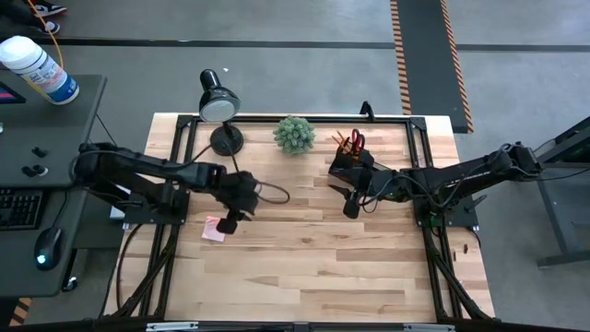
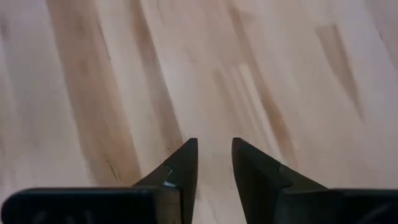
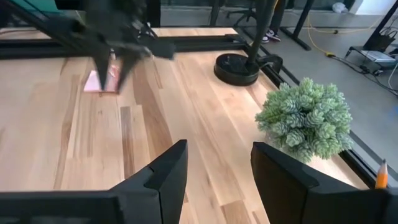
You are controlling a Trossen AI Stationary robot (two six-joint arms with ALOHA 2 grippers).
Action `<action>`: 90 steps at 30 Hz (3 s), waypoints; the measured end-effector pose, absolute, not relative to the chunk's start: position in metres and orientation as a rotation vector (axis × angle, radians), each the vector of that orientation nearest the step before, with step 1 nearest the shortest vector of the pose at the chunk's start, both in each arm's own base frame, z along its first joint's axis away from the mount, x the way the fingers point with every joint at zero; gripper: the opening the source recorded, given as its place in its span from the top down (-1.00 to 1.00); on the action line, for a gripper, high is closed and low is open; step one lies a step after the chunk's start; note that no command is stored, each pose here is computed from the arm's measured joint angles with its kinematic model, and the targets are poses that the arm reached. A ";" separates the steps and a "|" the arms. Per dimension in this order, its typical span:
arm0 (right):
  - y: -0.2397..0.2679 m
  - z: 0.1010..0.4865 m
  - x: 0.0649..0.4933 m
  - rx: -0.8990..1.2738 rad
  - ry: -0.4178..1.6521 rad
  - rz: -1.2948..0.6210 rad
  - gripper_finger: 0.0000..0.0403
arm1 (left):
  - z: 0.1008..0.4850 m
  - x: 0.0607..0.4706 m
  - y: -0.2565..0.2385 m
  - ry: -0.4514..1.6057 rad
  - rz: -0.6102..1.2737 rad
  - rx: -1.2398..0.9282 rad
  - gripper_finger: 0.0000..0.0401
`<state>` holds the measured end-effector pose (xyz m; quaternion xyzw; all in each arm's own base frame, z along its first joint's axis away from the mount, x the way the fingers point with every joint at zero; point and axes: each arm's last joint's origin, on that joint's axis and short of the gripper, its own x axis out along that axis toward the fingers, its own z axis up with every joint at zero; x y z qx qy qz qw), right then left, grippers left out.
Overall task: Pick and place office supplies into organizer
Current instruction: Put the pink sticky notes into the black desk organizer
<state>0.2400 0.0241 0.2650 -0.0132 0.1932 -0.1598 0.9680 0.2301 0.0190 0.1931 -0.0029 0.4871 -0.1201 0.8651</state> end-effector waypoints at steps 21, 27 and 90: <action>0.039 0.262 0.238 -0.001 0.406 -0.210 0.19 | 0.221 0.209 -0.003 1.453 -0.089 -0.063 0.46; 0.042 0.263 0.237 -0.004 0.398 -0.235 0.20 | 0.214 0.207 -0.003 1.498 -0.027 -0.109 0.24; 0.104 0.265 0.211 -0.124 0.333 -0.275 0.24 | 0.194 0.312 0.000 1.233 -0.080 0.124 0.99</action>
